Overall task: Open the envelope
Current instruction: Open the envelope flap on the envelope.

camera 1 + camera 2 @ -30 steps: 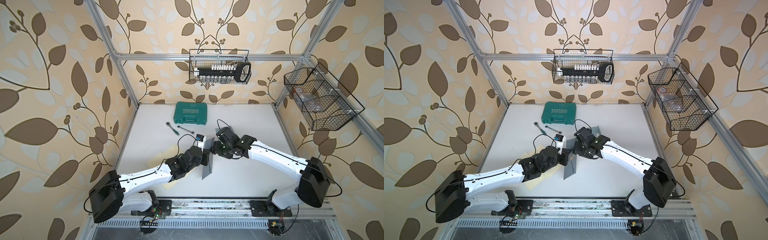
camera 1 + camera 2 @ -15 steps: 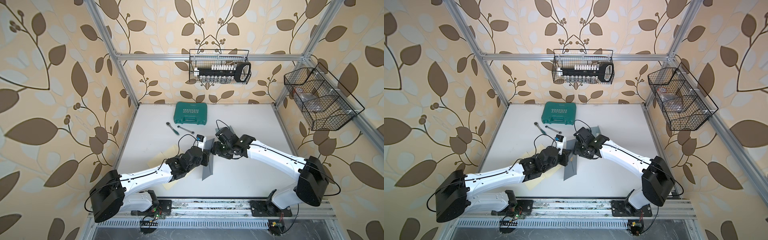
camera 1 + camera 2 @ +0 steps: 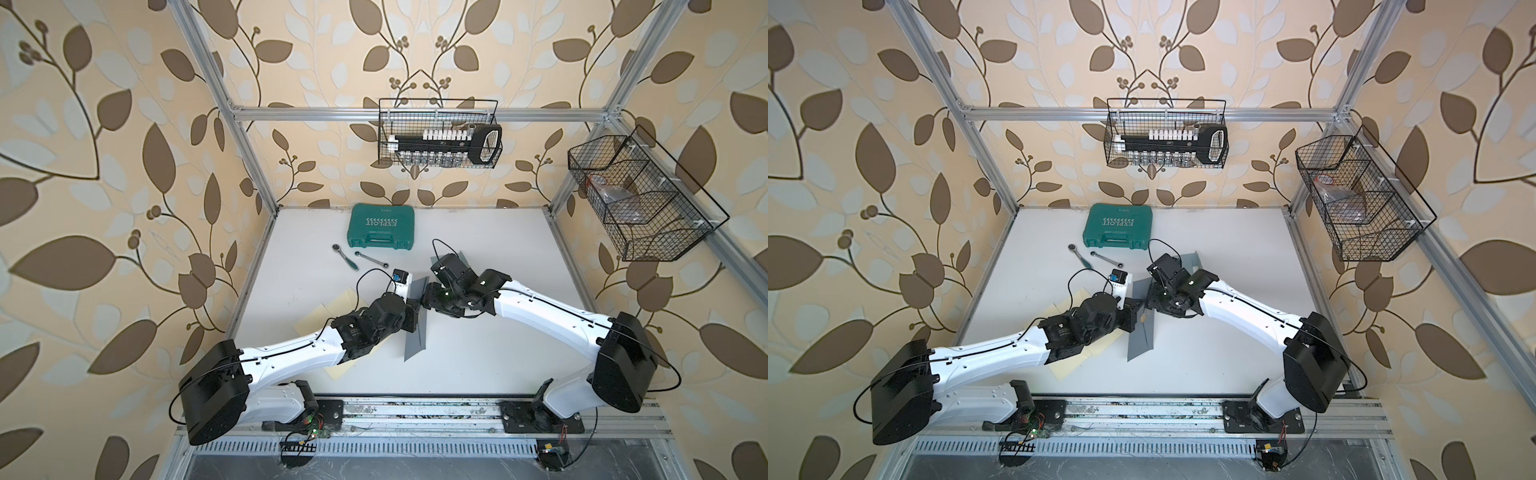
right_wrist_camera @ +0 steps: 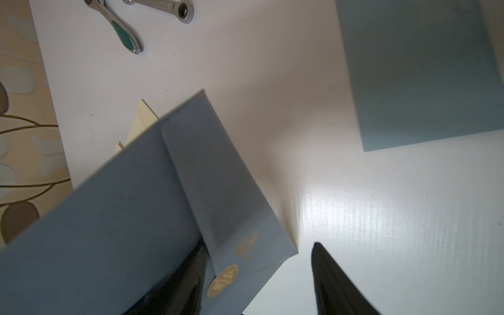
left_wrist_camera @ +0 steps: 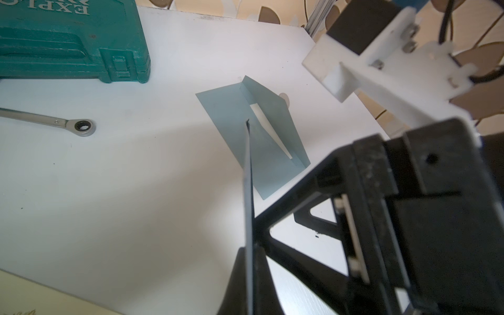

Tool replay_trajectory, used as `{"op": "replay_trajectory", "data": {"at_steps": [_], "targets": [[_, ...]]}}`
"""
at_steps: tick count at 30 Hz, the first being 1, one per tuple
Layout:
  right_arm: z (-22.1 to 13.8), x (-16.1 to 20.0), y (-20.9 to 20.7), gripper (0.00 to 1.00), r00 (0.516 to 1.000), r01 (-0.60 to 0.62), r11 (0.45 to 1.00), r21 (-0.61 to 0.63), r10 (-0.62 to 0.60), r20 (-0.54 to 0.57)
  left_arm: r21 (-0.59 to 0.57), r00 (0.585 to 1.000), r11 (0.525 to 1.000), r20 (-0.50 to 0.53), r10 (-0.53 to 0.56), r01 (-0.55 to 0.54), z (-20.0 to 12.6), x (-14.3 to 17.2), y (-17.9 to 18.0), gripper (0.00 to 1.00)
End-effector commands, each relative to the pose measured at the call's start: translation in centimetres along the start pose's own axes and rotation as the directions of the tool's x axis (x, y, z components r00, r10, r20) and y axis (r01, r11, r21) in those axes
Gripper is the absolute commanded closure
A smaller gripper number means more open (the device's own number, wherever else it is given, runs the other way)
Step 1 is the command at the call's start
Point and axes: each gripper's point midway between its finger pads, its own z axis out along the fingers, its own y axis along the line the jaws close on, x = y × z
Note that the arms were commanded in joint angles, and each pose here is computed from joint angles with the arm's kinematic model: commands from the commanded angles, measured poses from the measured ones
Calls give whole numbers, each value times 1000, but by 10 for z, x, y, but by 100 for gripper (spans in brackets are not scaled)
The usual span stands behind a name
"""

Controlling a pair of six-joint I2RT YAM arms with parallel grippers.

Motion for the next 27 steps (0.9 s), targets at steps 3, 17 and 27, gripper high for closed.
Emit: {"op": "replay_trajectory", "data": {"at_steps": [3, 17, 27], "targets": [[2, 2, -3, 40, 1000, 21, 999, 30, -21, -2, 57, 999, 998, 32, -3, 1, -4, -15, -18, 100], [2, 1, -16, 45, 1000, 23, 994, 108, -23, 3, 53, 1000, 999, 30, -4, 2, -4, -14, -17, 100], [-2, -3, -16, 54, 1000, 10, 995, 102, -13, 28, 59, 1000, 998, 28, -6, 4, -4, -14, -18, 100]]}}
